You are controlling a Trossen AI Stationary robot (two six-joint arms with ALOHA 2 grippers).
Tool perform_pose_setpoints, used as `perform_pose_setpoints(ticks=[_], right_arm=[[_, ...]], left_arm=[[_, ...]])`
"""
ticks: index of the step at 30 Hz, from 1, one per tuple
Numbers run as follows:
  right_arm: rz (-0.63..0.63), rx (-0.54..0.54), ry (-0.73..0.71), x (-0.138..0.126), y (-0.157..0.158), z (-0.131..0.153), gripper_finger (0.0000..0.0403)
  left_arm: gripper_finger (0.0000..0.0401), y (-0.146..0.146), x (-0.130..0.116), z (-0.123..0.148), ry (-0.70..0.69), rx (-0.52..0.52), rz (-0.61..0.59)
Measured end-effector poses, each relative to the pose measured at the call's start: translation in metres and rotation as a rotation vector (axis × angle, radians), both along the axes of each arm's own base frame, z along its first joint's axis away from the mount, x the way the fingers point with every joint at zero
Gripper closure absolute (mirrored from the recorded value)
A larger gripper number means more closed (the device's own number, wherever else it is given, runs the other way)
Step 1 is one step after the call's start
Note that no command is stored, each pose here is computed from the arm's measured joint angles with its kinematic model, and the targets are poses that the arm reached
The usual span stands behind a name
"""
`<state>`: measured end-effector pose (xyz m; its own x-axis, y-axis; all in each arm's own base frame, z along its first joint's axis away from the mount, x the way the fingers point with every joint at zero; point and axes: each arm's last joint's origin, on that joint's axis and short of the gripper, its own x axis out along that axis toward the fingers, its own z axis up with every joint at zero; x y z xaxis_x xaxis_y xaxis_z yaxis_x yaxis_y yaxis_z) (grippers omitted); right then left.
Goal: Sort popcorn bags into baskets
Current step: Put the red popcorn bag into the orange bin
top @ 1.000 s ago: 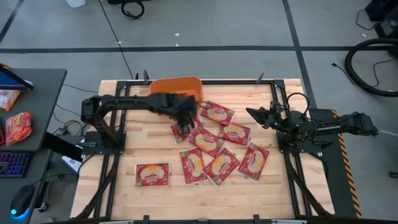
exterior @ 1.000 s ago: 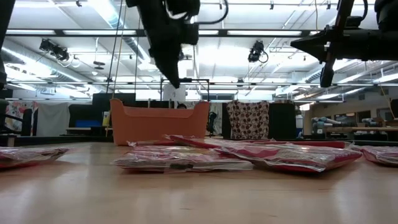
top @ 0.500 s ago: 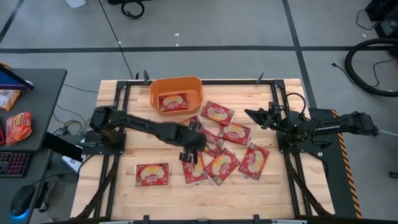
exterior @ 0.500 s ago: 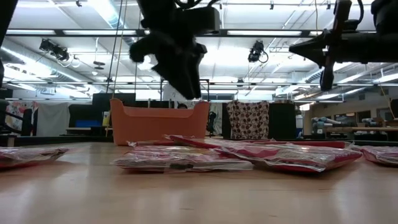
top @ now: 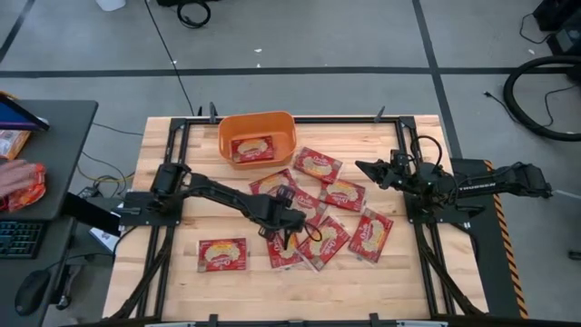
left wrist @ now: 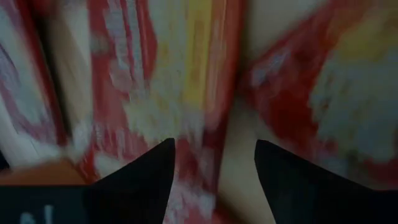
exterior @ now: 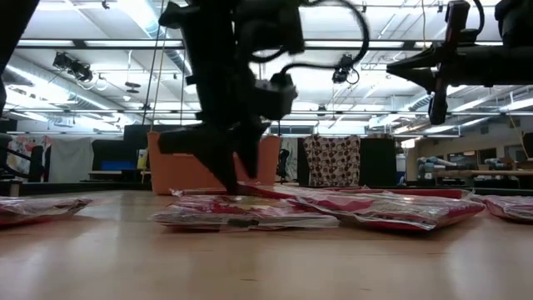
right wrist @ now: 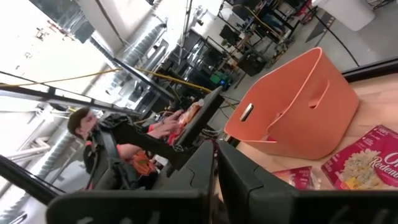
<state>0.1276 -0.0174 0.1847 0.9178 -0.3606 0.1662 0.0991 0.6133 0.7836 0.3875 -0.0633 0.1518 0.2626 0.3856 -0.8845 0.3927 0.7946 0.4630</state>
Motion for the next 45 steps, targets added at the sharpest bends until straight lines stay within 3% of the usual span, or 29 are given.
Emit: perform_pose_setpoints(ticks=[5,12,23,29,37,41,45], right_arm=[[0.009,0.004,-0.008,0.000,0.000,0.001,0.0375],[0.009,0.003,-0.017,0.000,0.000,0.001,0.0376],[0.013,0.002,-0.016,0.000,0.000,0.001,0.0376],[0.013,0.002,-0.016,0.000,0.000,0.001,0.0376],[0.012,0.001,-0.016,0.000,0.000,0.001,0.0375],[0.020,0.000,-0.018,0.000,0.001,0.002,0.0375],[0.046,-0.005,-0.028,0.000,0.001,0.003,0.0375]], left_arm=[[0.0175,0.004,0.002,-0.006,-0.004,0.067,0.027],[0.0179,0.008,0.004,-0.007,-0.015,0.068,0.042],[0.0234,0.022,0.007,-0.007,-0.030,0.039,0.089],[0.0283,0.022,0.007,-0.008,-0.026,0.012,0.087],[0.0387,0.023,0.006,-0.007,-0.014,-0.004,0.085],[0.0392,0.030,-0.001,0.005,0.021,-0.023,0.131],[0.0395,0.038,-0.007,0.042,0.001,-0.101,0.230]])
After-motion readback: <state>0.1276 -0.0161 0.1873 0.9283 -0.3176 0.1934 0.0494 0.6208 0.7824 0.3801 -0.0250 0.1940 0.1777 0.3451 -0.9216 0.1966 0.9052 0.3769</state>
